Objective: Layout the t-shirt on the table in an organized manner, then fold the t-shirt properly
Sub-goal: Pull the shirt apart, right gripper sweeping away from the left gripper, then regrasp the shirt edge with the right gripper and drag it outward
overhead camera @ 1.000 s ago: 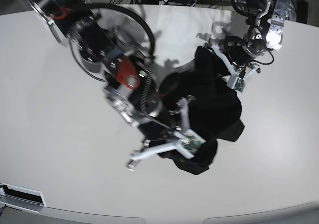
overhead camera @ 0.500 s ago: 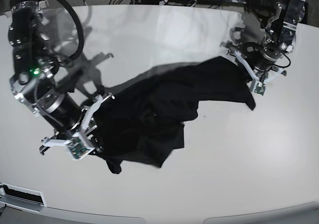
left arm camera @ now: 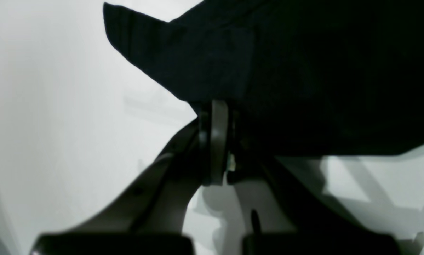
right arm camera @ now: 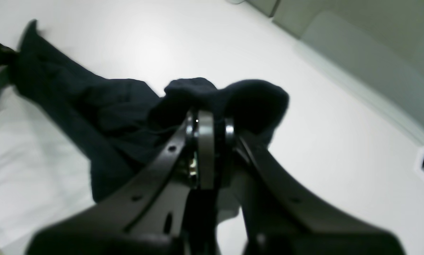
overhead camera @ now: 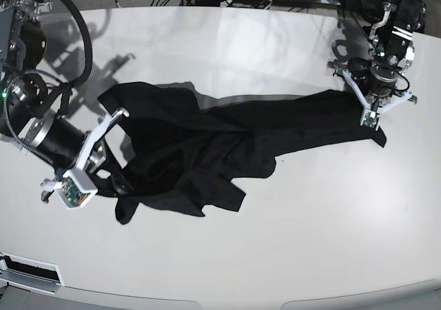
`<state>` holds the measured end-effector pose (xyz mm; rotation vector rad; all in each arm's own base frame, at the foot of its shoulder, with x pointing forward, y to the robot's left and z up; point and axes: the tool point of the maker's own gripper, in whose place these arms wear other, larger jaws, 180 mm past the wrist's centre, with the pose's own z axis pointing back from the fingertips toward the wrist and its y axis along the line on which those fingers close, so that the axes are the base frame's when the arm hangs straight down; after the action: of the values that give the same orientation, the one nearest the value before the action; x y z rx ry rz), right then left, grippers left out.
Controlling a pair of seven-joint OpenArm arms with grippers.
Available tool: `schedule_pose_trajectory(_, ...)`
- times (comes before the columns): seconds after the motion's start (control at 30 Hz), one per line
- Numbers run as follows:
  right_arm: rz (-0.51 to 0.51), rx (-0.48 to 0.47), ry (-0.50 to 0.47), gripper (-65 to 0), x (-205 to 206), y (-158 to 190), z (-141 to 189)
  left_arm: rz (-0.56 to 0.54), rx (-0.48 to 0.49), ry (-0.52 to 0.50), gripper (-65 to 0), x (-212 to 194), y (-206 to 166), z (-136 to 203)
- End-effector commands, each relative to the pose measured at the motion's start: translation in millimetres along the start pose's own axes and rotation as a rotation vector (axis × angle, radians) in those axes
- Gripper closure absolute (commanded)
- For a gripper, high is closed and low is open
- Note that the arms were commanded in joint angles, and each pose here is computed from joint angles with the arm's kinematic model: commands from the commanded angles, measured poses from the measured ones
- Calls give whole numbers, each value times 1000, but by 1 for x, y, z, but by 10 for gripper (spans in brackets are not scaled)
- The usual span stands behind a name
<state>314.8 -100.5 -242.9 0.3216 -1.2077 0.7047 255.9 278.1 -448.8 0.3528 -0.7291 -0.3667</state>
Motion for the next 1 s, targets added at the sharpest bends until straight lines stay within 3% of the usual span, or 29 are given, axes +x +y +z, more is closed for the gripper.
schedule_pose_trajectory(0.0,13,-1,-53,0,15,-2,2,-14,8,-7,0,4,7,0)
schedule_pose_trajectory(0.1,20,-10,44,0,-8,1,3,-33,-41,-6,-4,3,-2,0)
schedule_pose_trajectory(0.23,26,-42,168,0,-44,-4,4,-44,-73,-8,-200,3,-8,1)
schedule_pose_trajectory(0.27,27,-48,190,-46,-50,-6,4,-40,-74,-11,-251,4,-8,1)
schedule_pose_trajectory(0.3,28,-56,212,-138,-56,-9,4,-37,-75,-10,-290,4,-8,1)
schedule_pose_trajectory(0.37,8,-140,255,-322,-67,-24,7,-34,-73,-8,-308,3,-8,1)
schedule_pose_trajectory(0.4,14,-178,275,-370,-70,-31,9,-30,-63,-5,-308,3,-6,1)
schedule_pose_trajectory(0.5,24,-221,276,-377,-66,-41,11,-18,-33,-7,-308,4,0,0)
schedule_pose_trajectory(0.63,29,-203,193,-377,-40,-35,12,-19,-35,3,-308,1,-1,1)
schedule_pose_trajectory(0.73,19,-129,96,-377,-14,-19,10,-19,-35,6,-308,0,-1,1)
schedule_pose_trajectory(0.83,-59,-15,1,-376,1,6,3,-19,-36,9,-308,-1,-2,1)
schedule_pose_trajectory(0.97,-112,-13,66,-377,-20,4,-31,-18,-35,6,-308,0,-1,1)
